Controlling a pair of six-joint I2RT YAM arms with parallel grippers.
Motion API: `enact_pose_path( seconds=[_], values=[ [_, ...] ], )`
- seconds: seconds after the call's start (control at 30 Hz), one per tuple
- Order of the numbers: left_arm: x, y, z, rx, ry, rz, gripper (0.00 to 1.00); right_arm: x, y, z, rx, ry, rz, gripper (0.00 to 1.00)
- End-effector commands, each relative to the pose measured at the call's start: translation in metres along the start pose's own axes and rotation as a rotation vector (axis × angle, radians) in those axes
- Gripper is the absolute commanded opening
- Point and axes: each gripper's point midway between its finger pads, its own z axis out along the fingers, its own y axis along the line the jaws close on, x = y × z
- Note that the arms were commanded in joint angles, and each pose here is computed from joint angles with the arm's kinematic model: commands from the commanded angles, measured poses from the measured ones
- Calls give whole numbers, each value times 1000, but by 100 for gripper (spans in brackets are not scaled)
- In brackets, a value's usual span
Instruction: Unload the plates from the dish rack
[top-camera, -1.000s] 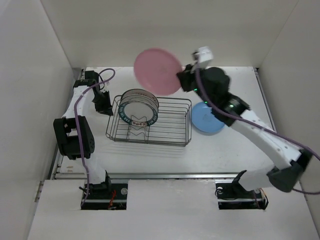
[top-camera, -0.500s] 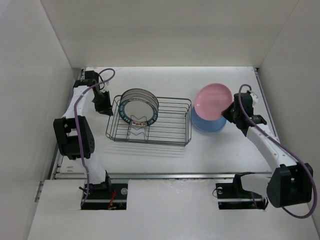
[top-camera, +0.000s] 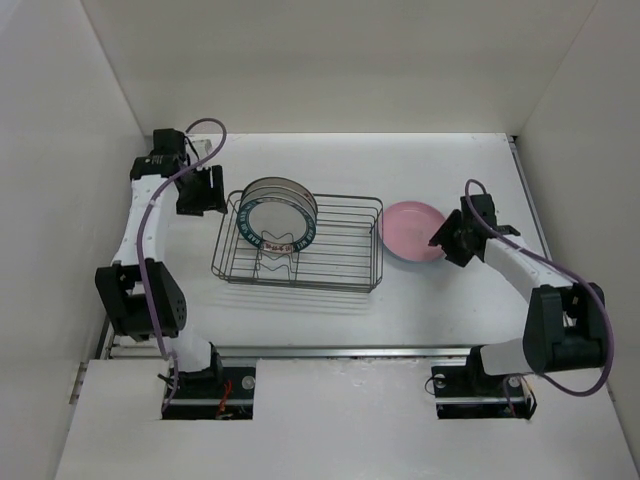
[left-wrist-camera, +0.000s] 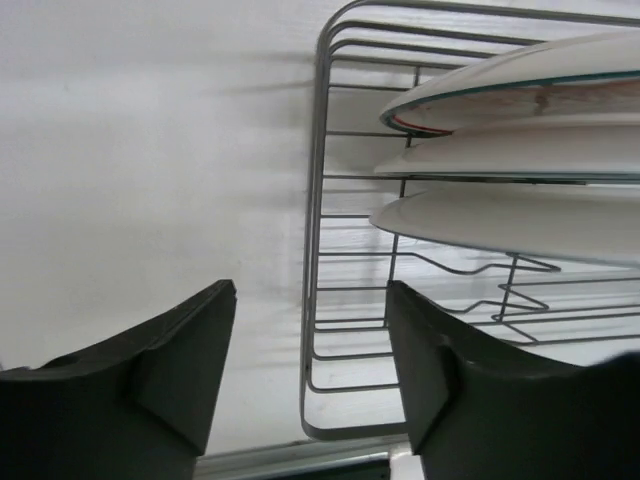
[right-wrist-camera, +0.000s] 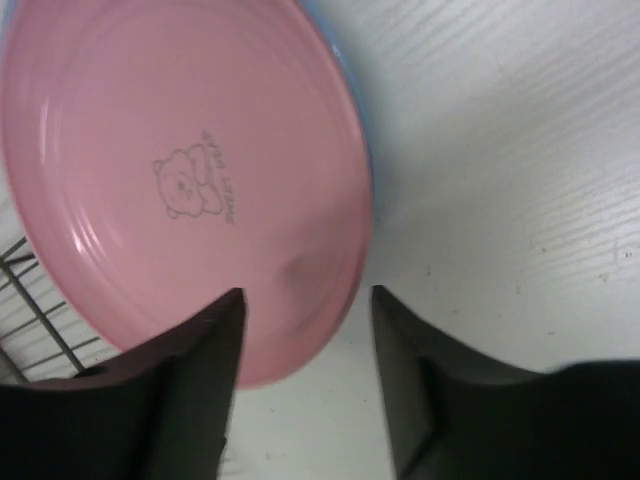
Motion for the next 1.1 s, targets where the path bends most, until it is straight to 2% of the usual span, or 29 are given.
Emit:
enact_pose_path(
  seconds=[0.0,0.07,0.1,0.13,0.23,0.27,0.3,0.37,0.5,0.53,0.63,0.8,0.83,0.9,1.0,1.07],
  values=[
    [-26,-14,-44,24,-167,188,61,-17,13,-6,-34,-28,-35,65],
    [-28,-38,-60,115,-225,312,76,-22,21,-9,-55,-28,-61,76],
    [-28,-50,-63,143,-240,417,83,-25,23,-11,-57,-30,-73,77],
    [-29,-60,-67,174,-261,468,98,-26,19,-15,-30,-26,-88,77],
    [-28,-82,-68,216,-246,643,100,-56,20,-41,102,-199,-154,80],
    [-22,-87,-67,226,-228,684,100,-53,17,-41,115,-186,-157,80],
    [-24,-90,-62,223,-204,720,100,-63,22,-55,139,-266,-177,80],
    [-20,-99,-52,200,-158,798,100,-63,29,-67,129,-307,-227,80],
    [-17,-112,-33,202,-93,861,100,-48,98,-90,-182,-347,-385,80],
    [-20,-110,-25,195,-79,871,95,-29,118,-92,-308,-279,-433,80],
    [-13,-113,-15,196,-15,895,82,-4,151,-89,-482,-174,-473,80],
    [-11,-113,1,191,56,883,53,27,176,-47,-506,2,-509,80],
    [-14,-112,0,179,48,885,42,33,181,-43,-513,25,-518,80],
    [-13,-112,3,180,58,875,31,41,191,-32,-531,72,-521,80],
    [-10,-110,5,171,70,865,26,49,194,-16,-517,120,-504,80],
    [-10,-110,5,171,70,865,35,47,199,-15,-523,116,-494,80]
  ],
)
